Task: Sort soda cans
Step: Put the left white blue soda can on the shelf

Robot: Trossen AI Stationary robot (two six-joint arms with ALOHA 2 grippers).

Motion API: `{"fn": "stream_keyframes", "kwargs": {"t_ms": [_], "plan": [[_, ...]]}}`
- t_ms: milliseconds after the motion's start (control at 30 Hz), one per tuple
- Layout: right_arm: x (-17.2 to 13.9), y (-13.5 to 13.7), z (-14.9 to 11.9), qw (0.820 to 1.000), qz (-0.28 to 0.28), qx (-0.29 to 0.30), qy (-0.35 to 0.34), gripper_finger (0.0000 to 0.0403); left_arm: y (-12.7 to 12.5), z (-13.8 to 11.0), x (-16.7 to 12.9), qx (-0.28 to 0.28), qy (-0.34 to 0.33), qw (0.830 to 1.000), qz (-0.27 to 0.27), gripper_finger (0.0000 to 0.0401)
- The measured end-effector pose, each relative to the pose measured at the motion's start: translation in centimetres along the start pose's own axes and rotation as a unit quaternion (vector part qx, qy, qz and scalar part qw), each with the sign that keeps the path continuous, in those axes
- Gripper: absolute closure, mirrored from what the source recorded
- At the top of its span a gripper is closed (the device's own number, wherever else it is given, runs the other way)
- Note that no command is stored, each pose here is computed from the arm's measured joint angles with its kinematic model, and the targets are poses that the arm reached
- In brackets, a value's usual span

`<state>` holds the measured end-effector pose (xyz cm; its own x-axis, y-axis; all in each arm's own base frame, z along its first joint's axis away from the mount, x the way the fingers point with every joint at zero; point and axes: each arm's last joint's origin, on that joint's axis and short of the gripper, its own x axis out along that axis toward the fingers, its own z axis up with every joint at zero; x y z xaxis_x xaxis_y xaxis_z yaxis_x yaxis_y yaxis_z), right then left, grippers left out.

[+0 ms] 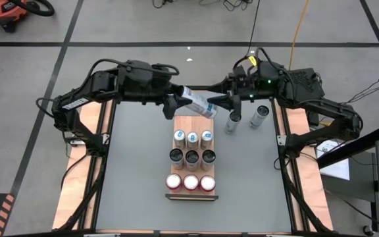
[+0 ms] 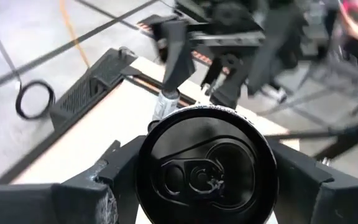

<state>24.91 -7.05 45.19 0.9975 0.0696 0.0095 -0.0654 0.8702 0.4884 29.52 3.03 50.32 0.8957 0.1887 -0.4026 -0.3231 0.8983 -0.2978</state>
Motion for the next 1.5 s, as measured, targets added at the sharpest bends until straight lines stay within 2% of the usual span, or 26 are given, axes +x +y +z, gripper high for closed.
{"fn": "stream_keyframes", "kwargs": {"t_ms": [133,200,433,600,700,833,967,1333,1500], "plan": [[-0.2,1.8,0.7,0.992,-0.056,-0.109,0.016,0.0094,0.4,-0.2,0.1,-0.057,0.008,0.998,0.021,0.0141],[-0.3,2.3,1.1,0.988,-0.069,-0.134,0.025,0.0094,0.6,-0.2,0.2,-0.072,0.011,0.997,0.028,0.0141],[0.2,2.8,1.0,0.981,-0.110,-0.136,0.081,0.0091,1.5,0.0,0.4,-0.133,0.007,0.990,0.047,0.0141],[1.3,2.9,0.0,0.976,-0.120,-0.146,0.109,0.0066,2.1,0.2,0.4,-0.191,-0.001,0.980,0.055,0.0141],[1.8,2.9,-0.5,0.967,-0.144,-0.177,0.116,0.0052,2.3,0.3,0.4,-0.210,-0.003,0.976,0.057,0.0141],[2.8,2.7,-1.3,0.950,-0.157,-0.231,0.138,0.0047,2.3,0.3,0.4,-0.212,-0.004,0.976,0.056,0.0141],[4.0,2.1,-2.0,0.940,-0.154,-0.259,0.160,0.0047,2.2,0.3,0.7,-0.224,0.000,0.973,0.052,0.0141],[5.0,1.6,-2.6,0.938,-0.153,-0.259,0.173,0.0052,2.2,0.0,1.7,-0.236,0.017,0.970,0.052,0.0141],[4.9,1.5,-2.7,0.936,-0.155,-0.258,0.182,0.0101,2.3,-0.2,2.1,-0.236,0.024,0.970,0.057,0.0141]]}}
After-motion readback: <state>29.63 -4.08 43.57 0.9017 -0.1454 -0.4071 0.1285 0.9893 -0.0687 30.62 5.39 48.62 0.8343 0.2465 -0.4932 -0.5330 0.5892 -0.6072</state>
